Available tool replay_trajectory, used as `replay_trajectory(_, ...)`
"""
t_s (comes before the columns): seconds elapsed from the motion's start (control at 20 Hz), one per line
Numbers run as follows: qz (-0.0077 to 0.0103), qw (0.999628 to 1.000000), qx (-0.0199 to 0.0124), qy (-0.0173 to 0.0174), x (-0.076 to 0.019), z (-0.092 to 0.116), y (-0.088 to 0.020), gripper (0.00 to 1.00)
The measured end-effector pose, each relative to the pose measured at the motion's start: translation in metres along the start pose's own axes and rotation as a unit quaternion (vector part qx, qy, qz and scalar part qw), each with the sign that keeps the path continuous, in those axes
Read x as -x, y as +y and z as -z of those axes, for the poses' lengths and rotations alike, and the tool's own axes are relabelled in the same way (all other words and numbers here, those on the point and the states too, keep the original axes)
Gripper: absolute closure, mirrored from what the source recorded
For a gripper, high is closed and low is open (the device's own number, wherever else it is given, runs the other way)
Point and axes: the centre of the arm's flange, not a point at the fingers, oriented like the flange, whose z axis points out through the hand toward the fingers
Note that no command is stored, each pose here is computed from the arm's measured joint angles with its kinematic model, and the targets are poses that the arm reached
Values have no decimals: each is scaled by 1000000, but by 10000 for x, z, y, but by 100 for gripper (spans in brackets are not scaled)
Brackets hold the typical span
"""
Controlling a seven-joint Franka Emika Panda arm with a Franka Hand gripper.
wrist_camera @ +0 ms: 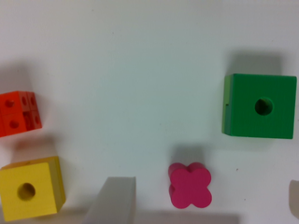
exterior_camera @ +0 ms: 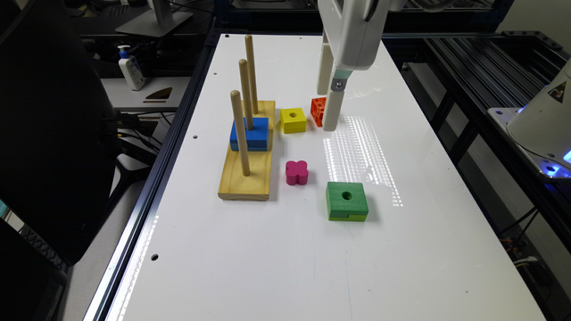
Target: Pick up pink flower.
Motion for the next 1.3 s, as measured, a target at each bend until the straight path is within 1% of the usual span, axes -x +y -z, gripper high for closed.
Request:
replay_trajectory(0.1,0,1000000,-485,190,-6,2,-8,0)
replay_trajectory(0.35,-24,1000000,-200,-82,-6,-2,-9,0)
replay_trajectory(0.5,-179,999989,3214,-3437,-7,-67,-9,0)
replay_trajectory(0.6,-423,999976,4186,-5499,-14,-158,-16,0)
replay_trajectory(0.7,-750,999975,3246,-6170,-24,-243,-27,0)
replay_trajectory(0.75,-995,999981,1866,-5730,-34,-268,-37,0)
replay_trajectory(0.9,-2075,999980,-228,-6008,-89,-299,-99,0)
replay_trajectory(0.95,-2267,999975,-15,-6671,-100,-313,-113,0)
replay_trajectory(1.0,-2440,999964,1124,-8055,-107,-340,-121,0)
replay_trajectory(1.05,-2631,999945,2571,-9818,-113,-382,-127,0)
replay_trajectory(1.1,-2841,999932,3049,-10871,-117,-428,-131,0)
replay_trajectory(1.15,-3157,999918,3130,-11981,-122,-498,-137,0)
replay_trajectory(1.2,-3395,999912,2828,-12476,-126,-545,-141,0)
replay_trajectory(1.3,-3704,999898,3071,-13463,-132,-597,-146,0)
